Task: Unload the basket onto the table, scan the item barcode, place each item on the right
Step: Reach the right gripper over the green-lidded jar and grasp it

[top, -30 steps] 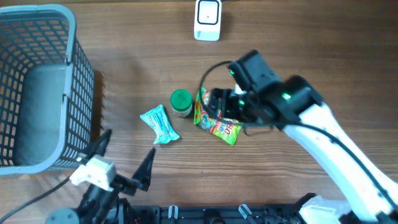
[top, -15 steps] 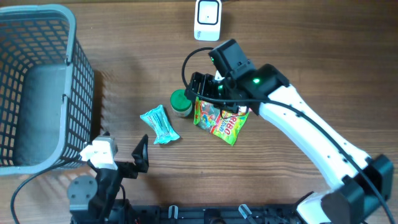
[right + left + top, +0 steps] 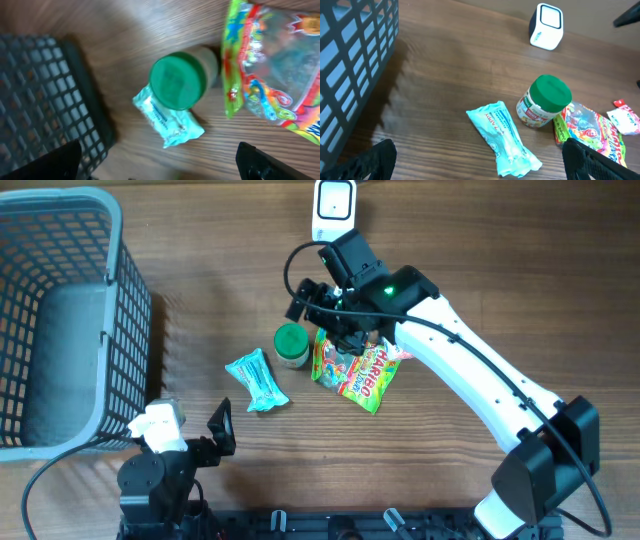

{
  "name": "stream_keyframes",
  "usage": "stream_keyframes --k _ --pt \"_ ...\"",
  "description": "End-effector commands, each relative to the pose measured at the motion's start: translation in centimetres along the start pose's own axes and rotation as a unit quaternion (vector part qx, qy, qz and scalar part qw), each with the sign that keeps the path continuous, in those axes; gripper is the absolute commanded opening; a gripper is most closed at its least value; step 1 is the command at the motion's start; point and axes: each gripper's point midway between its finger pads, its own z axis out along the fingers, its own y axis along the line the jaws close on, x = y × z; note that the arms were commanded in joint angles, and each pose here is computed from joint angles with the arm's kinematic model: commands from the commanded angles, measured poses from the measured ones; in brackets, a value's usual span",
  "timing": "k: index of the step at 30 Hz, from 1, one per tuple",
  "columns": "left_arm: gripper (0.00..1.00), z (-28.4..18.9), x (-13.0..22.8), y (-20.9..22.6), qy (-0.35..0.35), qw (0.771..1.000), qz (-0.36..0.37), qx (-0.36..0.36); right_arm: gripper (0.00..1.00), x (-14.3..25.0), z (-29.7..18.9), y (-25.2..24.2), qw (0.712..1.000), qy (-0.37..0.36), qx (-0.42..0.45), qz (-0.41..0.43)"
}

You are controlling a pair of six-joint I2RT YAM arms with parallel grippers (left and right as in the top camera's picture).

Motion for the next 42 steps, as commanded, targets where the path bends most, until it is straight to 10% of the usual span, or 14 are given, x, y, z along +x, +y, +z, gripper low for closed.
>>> stream_keyframes --k 1,15,37,42 --pt "1.0 0.1 1.1 0.4 0.018 1.0 -0.006 -0.01 1.0 -0.3 0.0 1.4 1.0 0.0 -0.023 -0.021" --pt "1.0 0.9 3.6 2.4 0.056 0.997 0.033 -0.052 0.99 0.3 3.5 -1.5 0.966 0.027 0.043 0.253" --pt "1.0 0.9 3.6 2.4 0.056 0.997 0.033 -0.052 1.0 1.2 13.3 -2.2 0.922 0.113 0.064 0.366" --pt "1.0 0.9 3.6 2.4 0.055 0.997 0.033 -0.053 0.73 1.6 13.1 -3.2 0.944 0.115 0.077 0.299"
